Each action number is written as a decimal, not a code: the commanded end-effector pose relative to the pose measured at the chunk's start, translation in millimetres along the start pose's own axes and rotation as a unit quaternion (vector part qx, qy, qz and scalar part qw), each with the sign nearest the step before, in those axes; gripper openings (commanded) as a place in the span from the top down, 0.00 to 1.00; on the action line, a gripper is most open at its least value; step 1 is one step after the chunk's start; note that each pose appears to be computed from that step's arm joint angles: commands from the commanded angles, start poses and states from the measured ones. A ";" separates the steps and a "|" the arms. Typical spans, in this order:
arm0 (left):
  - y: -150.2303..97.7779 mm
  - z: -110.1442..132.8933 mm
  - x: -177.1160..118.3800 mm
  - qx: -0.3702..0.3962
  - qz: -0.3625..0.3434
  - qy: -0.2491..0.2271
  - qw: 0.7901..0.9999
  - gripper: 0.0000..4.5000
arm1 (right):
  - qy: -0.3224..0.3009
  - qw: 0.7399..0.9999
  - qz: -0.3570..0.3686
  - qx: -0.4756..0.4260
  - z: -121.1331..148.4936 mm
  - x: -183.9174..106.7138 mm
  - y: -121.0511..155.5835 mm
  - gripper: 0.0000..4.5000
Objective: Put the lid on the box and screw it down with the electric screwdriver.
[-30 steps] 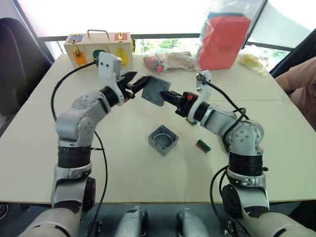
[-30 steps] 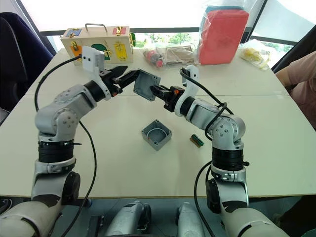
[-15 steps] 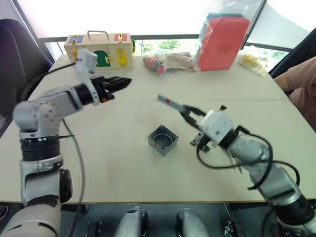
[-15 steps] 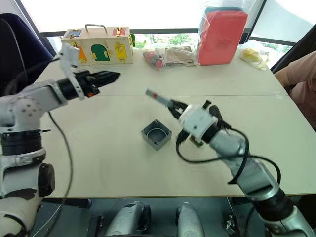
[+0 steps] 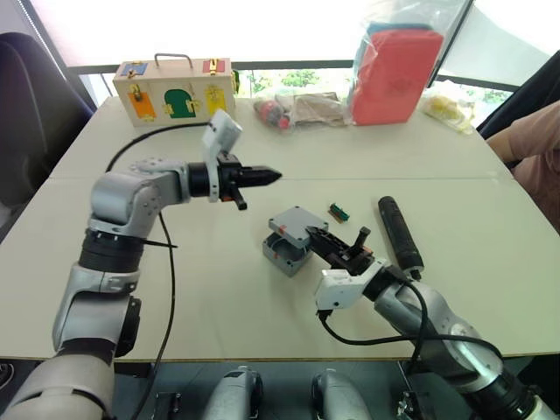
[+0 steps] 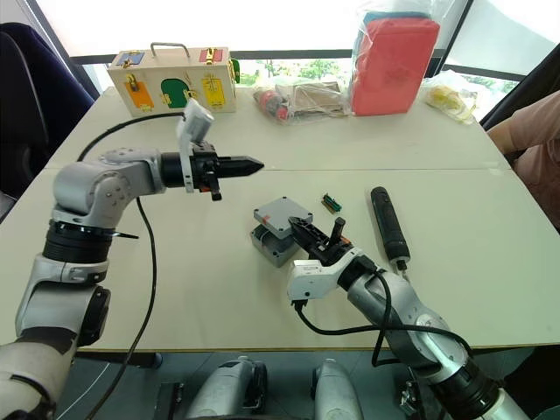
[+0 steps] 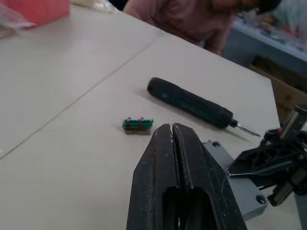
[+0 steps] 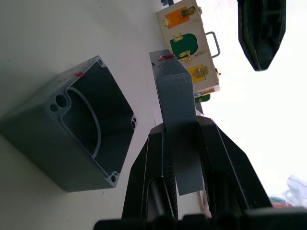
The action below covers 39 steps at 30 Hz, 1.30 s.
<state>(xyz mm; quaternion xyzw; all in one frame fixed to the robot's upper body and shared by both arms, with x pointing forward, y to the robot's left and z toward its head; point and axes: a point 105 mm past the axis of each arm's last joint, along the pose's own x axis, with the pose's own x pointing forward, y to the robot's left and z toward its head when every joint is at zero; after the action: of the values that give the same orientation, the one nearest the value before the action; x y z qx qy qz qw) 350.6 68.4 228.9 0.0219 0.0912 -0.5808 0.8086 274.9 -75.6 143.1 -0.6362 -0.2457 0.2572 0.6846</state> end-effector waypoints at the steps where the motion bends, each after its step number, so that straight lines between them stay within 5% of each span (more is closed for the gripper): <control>1: 0.9 -0.4 7.1 0.026 -0.007 0.003 1.000 1.00 | -0.011 1.000 0.002 -0.019 4.4 1.3 -1.0 0.96; 9: -1.4 -24.6 13.1 0.044 -0.021 0.042 0.998 1.00 | -0.010 0.999 0.026 -0.037 -1.3 8.9 6.4 0.96; 27: -9.4 -33.7 14.5 0.041 -0.030 0.052 0.997 1.00 | -0.026 0.997 0.038 -0.062 0.3 13.9 11.8 0.96; 39: -13.0 -63.5 19.0 0.082 -0.036 0.117 0.989 1.00 | -0.011 0.996 0.077 -0.046 -3.2 6.1 32.4 0.96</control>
<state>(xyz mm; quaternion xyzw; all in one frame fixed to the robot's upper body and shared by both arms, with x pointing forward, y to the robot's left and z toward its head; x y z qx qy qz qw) 337.7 56.9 160.9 0.1211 0.1528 -0.6060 0.7712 282.9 -69.7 122.7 -0.6834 -0.2380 0.2878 0.6273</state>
